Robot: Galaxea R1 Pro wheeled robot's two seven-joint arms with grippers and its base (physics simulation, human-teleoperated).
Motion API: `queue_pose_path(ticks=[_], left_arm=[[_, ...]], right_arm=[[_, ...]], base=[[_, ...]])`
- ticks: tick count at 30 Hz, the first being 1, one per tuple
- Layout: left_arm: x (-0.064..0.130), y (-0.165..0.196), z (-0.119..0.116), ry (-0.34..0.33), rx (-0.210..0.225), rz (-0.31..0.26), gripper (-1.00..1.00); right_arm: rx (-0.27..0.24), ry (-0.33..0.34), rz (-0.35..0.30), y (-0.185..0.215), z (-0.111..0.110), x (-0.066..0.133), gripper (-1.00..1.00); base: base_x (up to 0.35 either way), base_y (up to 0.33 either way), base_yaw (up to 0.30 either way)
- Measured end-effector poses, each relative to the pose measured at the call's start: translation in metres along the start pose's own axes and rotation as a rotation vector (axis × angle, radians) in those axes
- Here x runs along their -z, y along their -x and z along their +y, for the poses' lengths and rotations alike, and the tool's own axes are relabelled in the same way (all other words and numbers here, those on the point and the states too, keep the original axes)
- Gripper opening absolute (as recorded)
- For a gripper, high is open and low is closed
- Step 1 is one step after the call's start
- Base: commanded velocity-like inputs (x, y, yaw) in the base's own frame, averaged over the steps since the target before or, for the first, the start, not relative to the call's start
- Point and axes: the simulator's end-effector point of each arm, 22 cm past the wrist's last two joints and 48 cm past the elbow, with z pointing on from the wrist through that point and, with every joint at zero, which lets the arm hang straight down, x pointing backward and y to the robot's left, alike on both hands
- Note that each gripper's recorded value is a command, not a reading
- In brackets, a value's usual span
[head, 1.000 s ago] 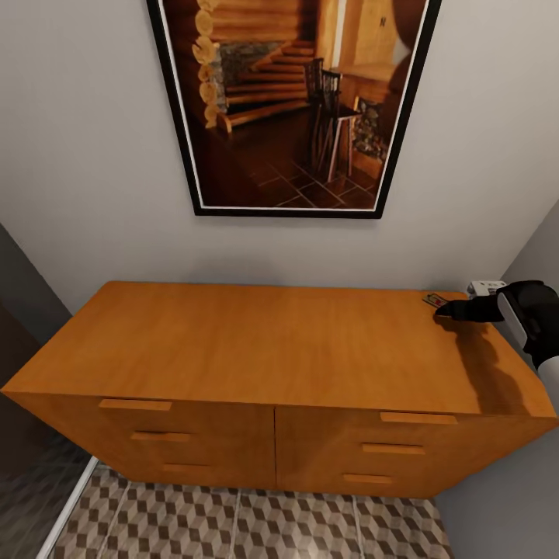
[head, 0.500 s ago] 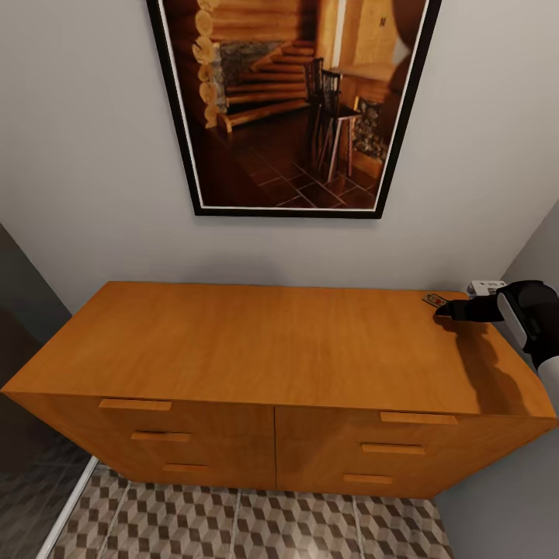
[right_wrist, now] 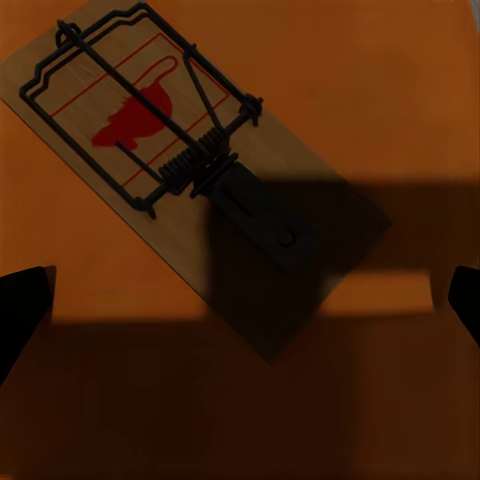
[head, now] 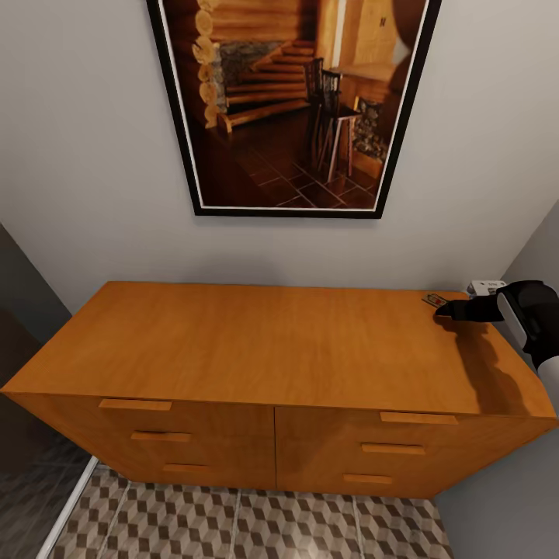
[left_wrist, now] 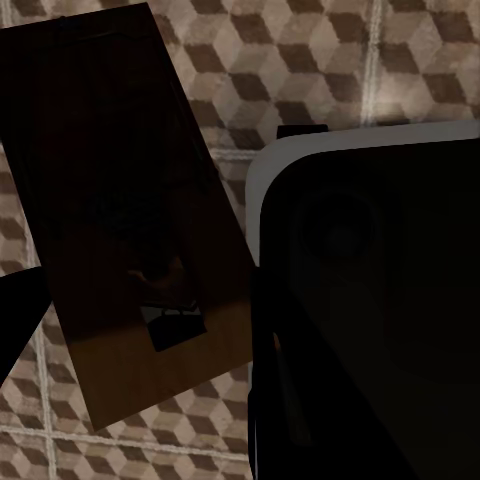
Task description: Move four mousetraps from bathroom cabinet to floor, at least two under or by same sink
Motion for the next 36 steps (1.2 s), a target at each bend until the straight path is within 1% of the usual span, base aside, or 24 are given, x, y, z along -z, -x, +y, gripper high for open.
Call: queue_pose_path(ticks=[13, 22, 36], left_arm=[[0.0000, 0.0000, 0.0001, 0.001, 0.000, 0.000, -1.00], [0.0000, 0.0000, 0.0001, 0.001, 0.000, 0.000, -1.00], [0.0000, 0.0000, 0.0001, 0.001, 0.000, 0.000, -1.00]], right_arm=[[0.001, -0.001, 0.000, 0.0000, -0.0003, 0.0001, 1.00], [0.003, -0.004, 0.000, 0.0001, -0.0010, 0.0003, 1.00], [0.004, -0.003, 0.000, 0.0001, -0.0007, 0.0001, 1.00]], base=[[0.006, 0.004, 0.000], [0.125, 0.093, 0.000], [0.007, 0.005, 0.000]])
